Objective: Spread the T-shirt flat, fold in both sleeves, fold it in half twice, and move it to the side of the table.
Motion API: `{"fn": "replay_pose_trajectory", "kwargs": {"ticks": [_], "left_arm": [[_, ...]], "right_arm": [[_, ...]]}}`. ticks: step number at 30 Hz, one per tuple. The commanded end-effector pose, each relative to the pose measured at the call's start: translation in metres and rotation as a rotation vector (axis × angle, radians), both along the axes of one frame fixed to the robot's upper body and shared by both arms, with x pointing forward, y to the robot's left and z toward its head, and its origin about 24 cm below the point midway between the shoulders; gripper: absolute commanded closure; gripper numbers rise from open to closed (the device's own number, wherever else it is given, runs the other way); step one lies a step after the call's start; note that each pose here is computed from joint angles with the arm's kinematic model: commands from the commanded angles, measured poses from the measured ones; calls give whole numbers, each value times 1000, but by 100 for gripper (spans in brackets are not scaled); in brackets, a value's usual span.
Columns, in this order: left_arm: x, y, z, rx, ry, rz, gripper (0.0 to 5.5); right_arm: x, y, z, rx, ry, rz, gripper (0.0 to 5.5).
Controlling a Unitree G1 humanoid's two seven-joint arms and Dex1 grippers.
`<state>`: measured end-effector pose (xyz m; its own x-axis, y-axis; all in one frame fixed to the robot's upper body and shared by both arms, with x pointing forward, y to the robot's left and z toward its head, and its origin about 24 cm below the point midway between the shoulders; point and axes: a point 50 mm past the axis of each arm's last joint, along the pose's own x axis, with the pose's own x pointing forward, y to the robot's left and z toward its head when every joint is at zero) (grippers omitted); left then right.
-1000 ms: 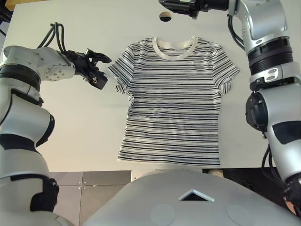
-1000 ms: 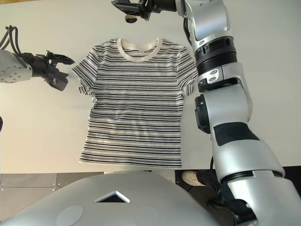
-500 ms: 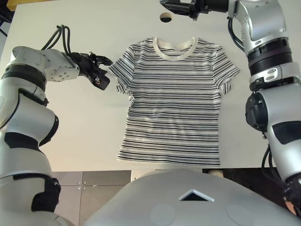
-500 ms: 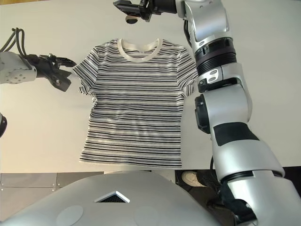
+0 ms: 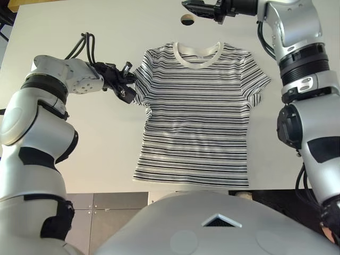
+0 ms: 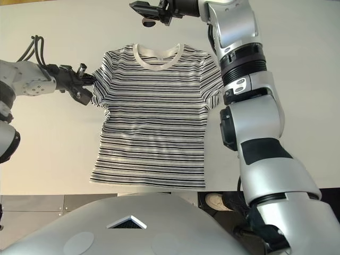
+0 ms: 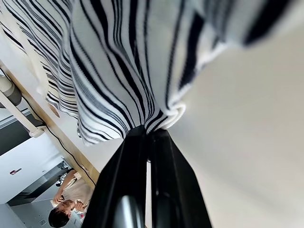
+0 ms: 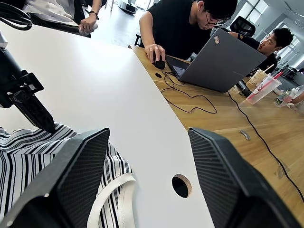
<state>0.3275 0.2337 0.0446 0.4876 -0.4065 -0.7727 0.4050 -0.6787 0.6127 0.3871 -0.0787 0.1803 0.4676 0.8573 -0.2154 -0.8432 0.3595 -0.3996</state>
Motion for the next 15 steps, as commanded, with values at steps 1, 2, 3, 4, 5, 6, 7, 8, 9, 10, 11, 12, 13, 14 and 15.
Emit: {"fn": "replay_pose_trajectory", "kwargs": {"ticks": [1,2,3,4,5,6,7,8,9,10,11,12,13,14,15], "left_arm": [[-22,-2,-33,61,130,-30,539],[-21,-1,-32,63,130,-29,539],[-21,1,-30,64,128,-26,539],[-20,3,-28,64,125,-23,539],[-20,6,-25,70,123,-22,539],[-19,8,-22,75,119,-24,539],[-18,10,-19,78,116,-23,539],[-17,12,-16,80,111,-21,539],[-17,14,-14,80,108,-20,539],[-16,16,-11,80,107,-19,539],[-16,18,-8,81,108,-20,539],[-16,19,-7,86,109,-24,539],[-16,20,-5,87,111,-23,539],[-17,23,-2,89,112,-16,539],[-17,27,0,87,112,-2,539]], "right_arm": [[-1,0,2,5,-9,8,244],[-1,0,2,6,-8,9,244],[-1,0,2,6,-7,9,244],[-1,0,1,6,-5,7,244],[-1,-1,0,5,-3,6,244],[-1,-2,-1,4,-2,3,244],[-1,-3,-1,3,-2,1,244],[-1,-3,-1,2,-1,0,244],[-2,-4,-2,1,-1,0,244],[-2,-3,-2,1,-1,1,244],[-2,-3,-2,1,-1,2,244],[-2,-3,-2,1,-1,3,244],[-2,-3,-2,1,-1,4,244],[-2,-2,-3,1,0,5,244],[-2,-1,-3,1,1,9,244]]}}
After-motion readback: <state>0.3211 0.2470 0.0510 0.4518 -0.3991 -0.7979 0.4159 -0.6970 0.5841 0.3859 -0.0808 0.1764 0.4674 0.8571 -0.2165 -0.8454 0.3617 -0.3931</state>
